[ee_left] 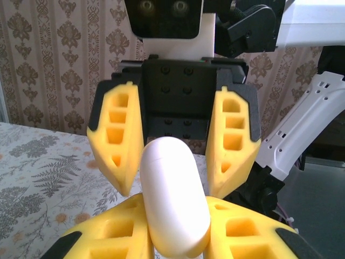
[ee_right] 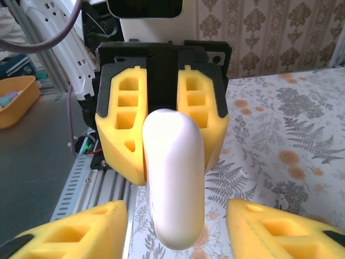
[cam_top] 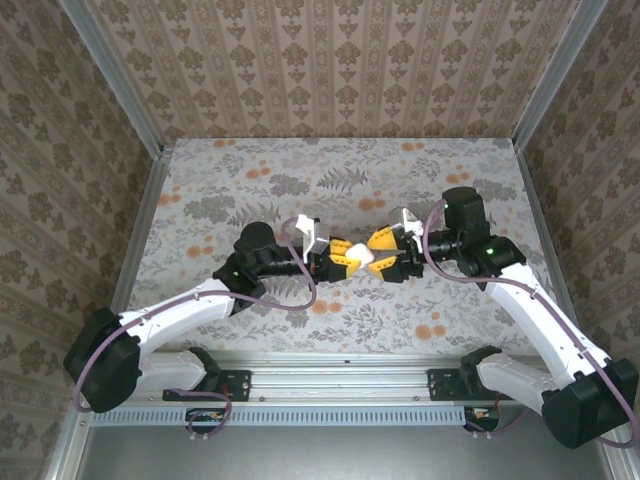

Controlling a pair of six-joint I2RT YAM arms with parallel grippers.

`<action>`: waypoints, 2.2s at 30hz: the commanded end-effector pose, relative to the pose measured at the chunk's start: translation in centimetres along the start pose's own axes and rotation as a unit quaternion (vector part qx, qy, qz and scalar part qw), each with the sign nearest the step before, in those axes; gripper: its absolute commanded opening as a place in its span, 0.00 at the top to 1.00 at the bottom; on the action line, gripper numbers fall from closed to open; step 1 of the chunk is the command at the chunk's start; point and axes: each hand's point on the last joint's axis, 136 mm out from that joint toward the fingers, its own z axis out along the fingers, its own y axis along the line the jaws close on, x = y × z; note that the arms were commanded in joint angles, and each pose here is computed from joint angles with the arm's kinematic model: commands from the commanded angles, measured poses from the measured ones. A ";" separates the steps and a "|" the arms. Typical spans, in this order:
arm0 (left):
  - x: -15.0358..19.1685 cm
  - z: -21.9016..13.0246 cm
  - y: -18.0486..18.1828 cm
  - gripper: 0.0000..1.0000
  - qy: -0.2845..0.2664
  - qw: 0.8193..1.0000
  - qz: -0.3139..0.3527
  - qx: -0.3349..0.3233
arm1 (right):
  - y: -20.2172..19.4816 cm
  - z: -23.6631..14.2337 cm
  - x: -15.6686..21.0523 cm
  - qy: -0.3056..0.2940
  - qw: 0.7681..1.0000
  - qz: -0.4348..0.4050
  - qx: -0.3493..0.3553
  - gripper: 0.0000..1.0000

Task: Insert wireless bluetooth earbuds into charging case

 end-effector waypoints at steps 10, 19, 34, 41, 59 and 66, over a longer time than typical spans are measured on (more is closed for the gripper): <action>-2.1 -0.1 -0.8 0.64 -0.017 0.999 0.035 0.008 | 0.8 -0.3 -1.1 0.007 0.999 -0.033 -0.010 0.89; 2.7 -2.7 -0.2 0.42 0.132 0.979 0.151 -0.043 | 0.3 -2.2 1.7 0.144 0.982 -0.090 0.086 0.90; 4.2 -2.1 -0.9 0.44 0.168 0.974 0.149 0.002 | 1.8 0.6 3.7 0.255 0.947 -0.187 0.051 0.88; 4.3 -1.6 -1.5 0.51 0.163 0.977 0.140 0.018 | 1.6 2.0 3.8 0.259 0.945 -0.193 0.044 0.88; 4.8 -1.6 -0.8 0.69 0.176 0.975 0.133 -0.004 | 1.8 2.1 2.4 0.228 0.954 -0.188 0.057 0.87; 4.8 -2.0 0.1 0.76 0.178 0.974 0.134 -0.039 | 2.9 1.7 2.4 0.214 0.958 -0.185 0.049 0.67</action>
